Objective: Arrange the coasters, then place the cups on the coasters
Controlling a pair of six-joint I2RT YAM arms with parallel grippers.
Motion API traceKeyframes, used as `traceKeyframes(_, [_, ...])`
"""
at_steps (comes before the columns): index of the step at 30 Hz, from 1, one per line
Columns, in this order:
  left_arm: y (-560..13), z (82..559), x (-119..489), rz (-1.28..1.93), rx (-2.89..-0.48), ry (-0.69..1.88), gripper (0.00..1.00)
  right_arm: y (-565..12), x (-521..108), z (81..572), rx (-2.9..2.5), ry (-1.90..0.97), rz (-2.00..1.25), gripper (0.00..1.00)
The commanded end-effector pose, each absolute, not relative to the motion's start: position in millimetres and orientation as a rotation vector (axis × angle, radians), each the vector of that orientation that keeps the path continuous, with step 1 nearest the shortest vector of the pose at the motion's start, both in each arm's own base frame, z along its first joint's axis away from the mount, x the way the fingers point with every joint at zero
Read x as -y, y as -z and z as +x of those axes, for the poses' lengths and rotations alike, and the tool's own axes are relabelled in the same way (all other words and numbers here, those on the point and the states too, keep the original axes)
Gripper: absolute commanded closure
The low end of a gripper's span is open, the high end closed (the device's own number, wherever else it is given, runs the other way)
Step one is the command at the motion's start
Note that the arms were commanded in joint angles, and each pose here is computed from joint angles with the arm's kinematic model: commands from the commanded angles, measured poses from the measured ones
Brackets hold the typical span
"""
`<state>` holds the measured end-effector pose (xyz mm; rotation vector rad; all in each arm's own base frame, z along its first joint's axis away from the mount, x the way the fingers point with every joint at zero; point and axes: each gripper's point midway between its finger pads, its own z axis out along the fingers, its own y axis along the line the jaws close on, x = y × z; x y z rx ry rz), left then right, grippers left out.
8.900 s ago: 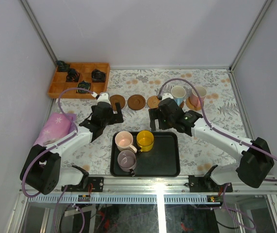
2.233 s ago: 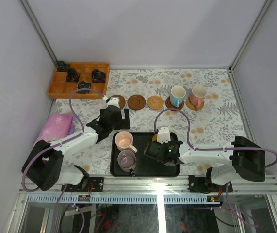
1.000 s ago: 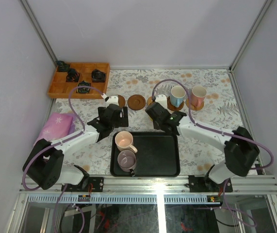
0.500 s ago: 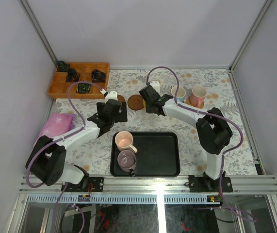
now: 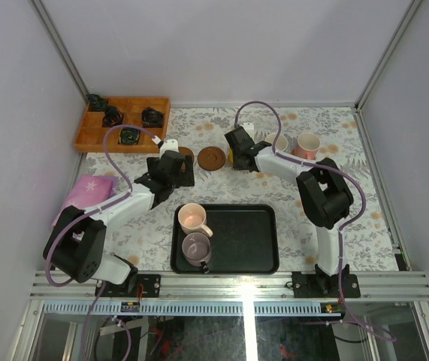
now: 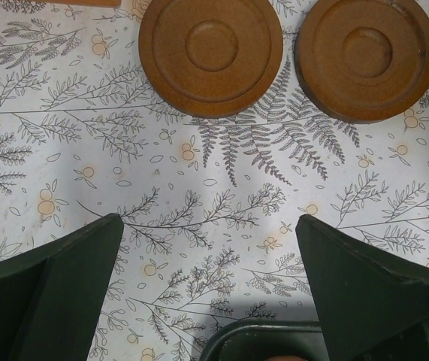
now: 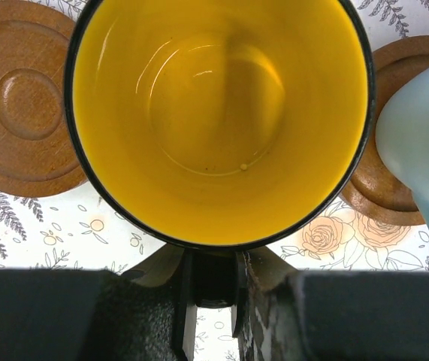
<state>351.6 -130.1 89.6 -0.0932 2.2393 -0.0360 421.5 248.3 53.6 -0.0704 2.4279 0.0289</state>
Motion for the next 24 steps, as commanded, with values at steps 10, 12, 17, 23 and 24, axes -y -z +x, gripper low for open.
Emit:
traceKeyframes(10, [-101.5,363.4,135.0,-0.102,-2.209,0.057,0.0,-77.1,-254.9,450.3,-2.316,-0.076,-0.006,1.0])
traceKeyframes(12, [-100.5,362.7,134.4,-0.1,-2.213,0.053,0.0,-74.3,-252.9,448.8,-2.325,-0.064,0.006,1.0])
traceKeyframes(17, [-100.1,362.2,133.7,-0.095,-2.214,0.048,0.0,-71.7,-246.9,442.9,-2.337,-0.049,0.037,1.0])
traceKeyframes(23, [-98.4,362.5,134.2,-0.094,-2.218,0.049,0.0,-65.9,-240.1,436.8,-2.358,-0.014,0.036,1.0])
traceKeyframes(24, [-98.2,362.7,134.1,-0.095,-2.218,0.048,0.0,-66.9,-239.2,436.2,-2.356,-0.013,0.038,1.0])
